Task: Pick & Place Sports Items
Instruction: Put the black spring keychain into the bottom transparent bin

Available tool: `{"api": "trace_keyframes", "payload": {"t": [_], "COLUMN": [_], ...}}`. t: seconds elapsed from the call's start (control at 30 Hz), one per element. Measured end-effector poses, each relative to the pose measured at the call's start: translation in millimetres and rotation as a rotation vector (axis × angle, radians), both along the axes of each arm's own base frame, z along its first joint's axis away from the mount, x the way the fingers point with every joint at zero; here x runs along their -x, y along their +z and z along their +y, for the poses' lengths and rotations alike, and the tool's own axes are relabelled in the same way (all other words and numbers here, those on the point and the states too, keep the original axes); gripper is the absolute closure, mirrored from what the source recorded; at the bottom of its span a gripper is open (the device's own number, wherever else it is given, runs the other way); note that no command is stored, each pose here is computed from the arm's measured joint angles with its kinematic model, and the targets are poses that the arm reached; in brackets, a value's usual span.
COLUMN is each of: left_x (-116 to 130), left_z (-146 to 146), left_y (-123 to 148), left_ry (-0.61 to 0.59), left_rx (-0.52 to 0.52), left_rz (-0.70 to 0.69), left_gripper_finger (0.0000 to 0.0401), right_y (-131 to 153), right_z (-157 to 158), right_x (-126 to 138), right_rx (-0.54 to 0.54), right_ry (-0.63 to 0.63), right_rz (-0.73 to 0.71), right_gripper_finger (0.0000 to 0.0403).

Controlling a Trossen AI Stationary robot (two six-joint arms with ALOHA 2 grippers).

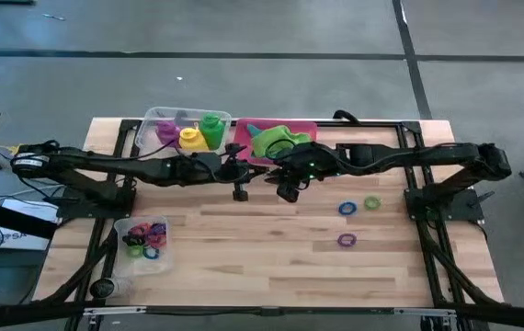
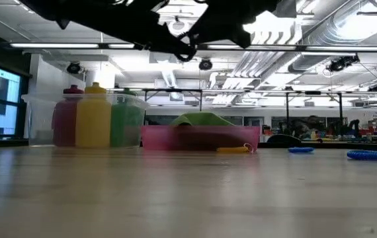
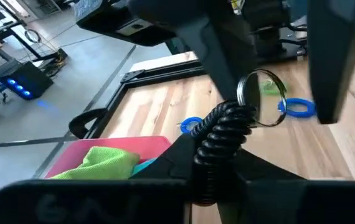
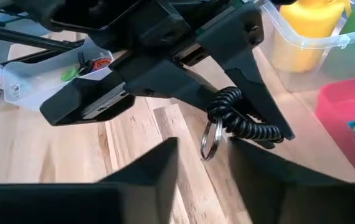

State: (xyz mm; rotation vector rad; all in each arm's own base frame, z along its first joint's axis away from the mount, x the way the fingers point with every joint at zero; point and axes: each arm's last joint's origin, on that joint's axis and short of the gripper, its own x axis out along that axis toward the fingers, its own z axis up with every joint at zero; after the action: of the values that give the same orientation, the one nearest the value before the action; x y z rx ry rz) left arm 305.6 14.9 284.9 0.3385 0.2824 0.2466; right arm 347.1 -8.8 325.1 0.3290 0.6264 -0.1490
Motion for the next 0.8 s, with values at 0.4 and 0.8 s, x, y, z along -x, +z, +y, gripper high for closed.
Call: {"api": "trace_keyframes", "payload": {"t": [0.4, 0.8], "left_x": [14, 49], "left_z": [0, -7], "left_y": [3, 7], "left_ry": [0.011, 0.005], "left_rx": [0.042, 0.171], "left_rz": [0.068, 0.227], "left_gripper_finger": [0.0388, 0.0389], "right_y": [0, 2], "right_z": [0, 0], "right_x": [0, -2], "right_rx": [-0.044, -0.040], "right_ry": [-0.037, -0.041], "right_rz": [-0.006, -0.033], "right_gripper_finger": [0.0178, 0.0171]}}
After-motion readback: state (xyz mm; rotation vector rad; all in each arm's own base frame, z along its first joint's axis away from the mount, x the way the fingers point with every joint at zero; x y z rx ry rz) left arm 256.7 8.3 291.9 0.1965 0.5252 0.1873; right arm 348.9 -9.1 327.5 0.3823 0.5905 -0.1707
